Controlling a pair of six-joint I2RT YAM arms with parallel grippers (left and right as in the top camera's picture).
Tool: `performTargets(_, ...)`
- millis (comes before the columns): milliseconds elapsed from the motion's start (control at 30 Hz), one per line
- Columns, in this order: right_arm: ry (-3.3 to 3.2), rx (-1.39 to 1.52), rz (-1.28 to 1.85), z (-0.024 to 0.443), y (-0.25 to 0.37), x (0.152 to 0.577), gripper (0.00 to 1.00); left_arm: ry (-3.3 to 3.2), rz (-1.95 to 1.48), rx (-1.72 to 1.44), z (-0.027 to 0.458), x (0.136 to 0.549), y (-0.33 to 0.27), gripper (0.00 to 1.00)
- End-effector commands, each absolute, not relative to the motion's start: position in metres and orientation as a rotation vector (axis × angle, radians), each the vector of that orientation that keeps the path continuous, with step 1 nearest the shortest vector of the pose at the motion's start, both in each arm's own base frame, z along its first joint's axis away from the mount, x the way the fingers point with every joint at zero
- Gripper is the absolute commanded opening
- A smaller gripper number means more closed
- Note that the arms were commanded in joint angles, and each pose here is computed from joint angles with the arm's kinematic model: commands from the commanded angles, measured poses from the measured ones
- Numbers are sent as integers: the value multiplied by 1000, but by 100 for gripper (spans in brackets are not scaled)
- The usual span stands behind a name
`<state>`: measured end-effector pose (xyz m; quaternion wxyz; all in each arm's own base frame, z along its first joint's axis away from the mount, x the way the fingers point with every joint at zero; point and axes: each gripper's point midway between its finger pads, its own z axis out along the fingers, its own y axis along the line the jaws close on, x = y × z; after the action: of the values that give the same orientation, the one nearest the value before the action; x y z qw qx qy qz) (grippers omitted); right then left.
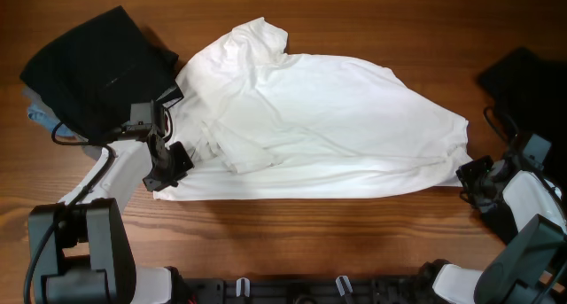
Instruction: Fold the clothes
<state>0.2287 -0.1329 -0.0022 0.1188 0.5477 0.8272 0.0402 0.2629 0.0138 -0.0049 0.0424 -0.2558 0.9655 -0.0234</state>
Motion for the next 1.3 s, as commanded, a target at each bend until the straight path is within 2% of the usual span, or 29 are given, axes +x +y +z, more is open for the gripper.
performTargets(0, 2446, 1624, 124, -13, -128, 222, 25, 2985, 41, -798, -17, 251, 28, 9)
performTargets(67, 2432, 1608, 124, -12, -130, 226, 12, 2985, 41, -798, -17, 251, 28, 9)
performTargets(133, 2428, 1604, 125, -10, -131, 228, 4, 2985, 41, -798, -17, 251, 28, 9)
performTargets(233, 2467, 1539, 86, 1, -135, 228, 4, 2989, 41, -783, -17, 251, 28, 9)
performTargets(467, 2412, 1602, -144, 43, -159, 213, 4, 2994, 42, -765, -17, 251, 28, 8)
performTargets(567, 2436, 1621, -212, 45, -159, 200, 5, 2994, 42, -765, -17, 251, 28, 8)
performTargets(667, 2433, 1669, -326, 46, -165, 185, 12, 2995, 42, -765, -17, 251, 28, 8)
performTargets(767, 2420, 1677, -390, 48, -171, 180, 6, 2995, 42, -764, -17, 251, 28, 9)
performTargets(867, 2410, 1688, -411, 48, -174, 178, 5, 2995, 42, -765, -17, 250, 28, 9)
performTargets(900, 2390, 1714, -410, 48, -175, 177, 10, 2995, 42, -765, -17, 250, 28, 9)
performTargets(967, 2375, 1735, -399, 48, -175, 176, 48, 2998, 43, -766, -17, 250, 28, 10)
performTargets(1033, 2382, 1729, -348, 47, -171, 181, 53, 2998, 43, -766, -17, 250, 28, 13)
performTargets(1267, 2545, 1429, 166, 45, -124, 224, 55, 3003, -101, -677, -1, 260, 13, 31)
